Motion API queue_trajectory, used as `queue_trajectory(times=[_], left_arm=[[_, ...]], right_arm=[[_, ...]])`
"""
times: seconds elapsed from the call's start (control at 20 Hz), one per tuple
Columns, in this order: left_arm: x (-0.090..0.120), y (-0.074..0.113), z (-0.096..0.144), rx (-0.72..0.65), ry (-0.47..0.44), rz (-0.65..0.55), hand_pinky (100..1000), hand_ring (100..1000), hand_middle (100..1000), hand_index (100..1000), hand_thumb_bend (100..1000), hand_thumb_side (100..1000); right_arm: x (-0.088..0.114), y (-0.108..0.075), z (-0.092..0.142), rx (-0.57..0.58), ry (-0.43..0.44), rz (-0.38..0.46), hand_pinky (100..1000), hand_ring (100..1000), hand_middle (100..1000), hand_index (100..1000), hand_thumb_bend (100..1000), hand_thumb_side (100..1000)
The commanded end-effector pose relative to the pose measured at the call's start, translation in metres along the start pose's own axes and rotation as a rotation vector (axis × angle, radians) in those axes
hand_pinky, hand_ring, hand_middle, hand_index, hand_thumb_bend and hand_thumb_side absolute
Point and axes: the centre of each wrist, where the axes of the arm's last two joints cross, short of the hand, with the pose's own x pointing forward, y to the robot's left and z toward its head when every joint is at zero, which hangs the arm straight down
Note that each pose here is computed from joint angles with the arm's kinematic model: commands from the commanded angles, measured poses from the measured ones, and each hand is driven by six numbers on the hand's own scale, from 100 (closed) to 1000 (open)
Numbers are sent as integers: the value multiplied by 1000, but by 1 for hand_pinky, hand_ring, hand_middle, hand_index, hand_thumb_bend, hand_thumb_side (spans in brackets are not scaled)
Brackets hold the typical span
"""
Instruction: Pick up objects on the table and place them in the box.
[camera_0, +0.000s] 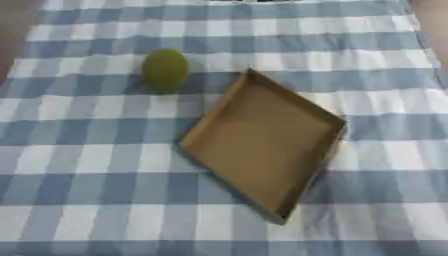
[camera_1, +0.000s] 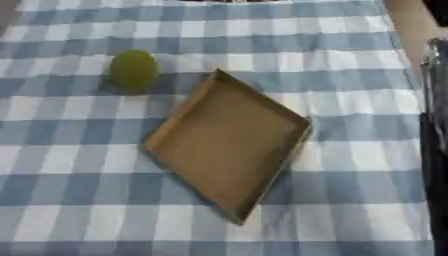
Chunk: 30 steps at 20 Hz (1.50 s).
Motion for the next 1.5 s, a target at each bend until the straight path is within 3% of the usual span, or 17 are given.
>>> queue_trajectory(times=[0.05,0.25,0.6,1.05,1.5], left_arm=[[7,2,-6,-36,-20,-20,654,612,545,787,100,460],[14,-4,-13,-222,-9,-113,716,690,625,846,123,518],[26,-20,-31,-537,34,-239,759,729,663,854,113,540],[0,-62,-56,-876,74,-282,836,799,743,872,201,591],[-32,-108,-59,-1111,127,-290,869,824,772,889,314,531]], right_arm=[[6,-4,-5,-2,-30,6,895,900,619,835,100,534],[5,-6,-4,0,-25,12,896,900,618,835,100,533],[4,-6,-2,10,-19,14,896,901,618,835,100,533],[5,-3,-2,17,-19,1,897,902,618,835,100,534],[5,-1,-3,11,-25,-13,897,902,619,835,100,535]])
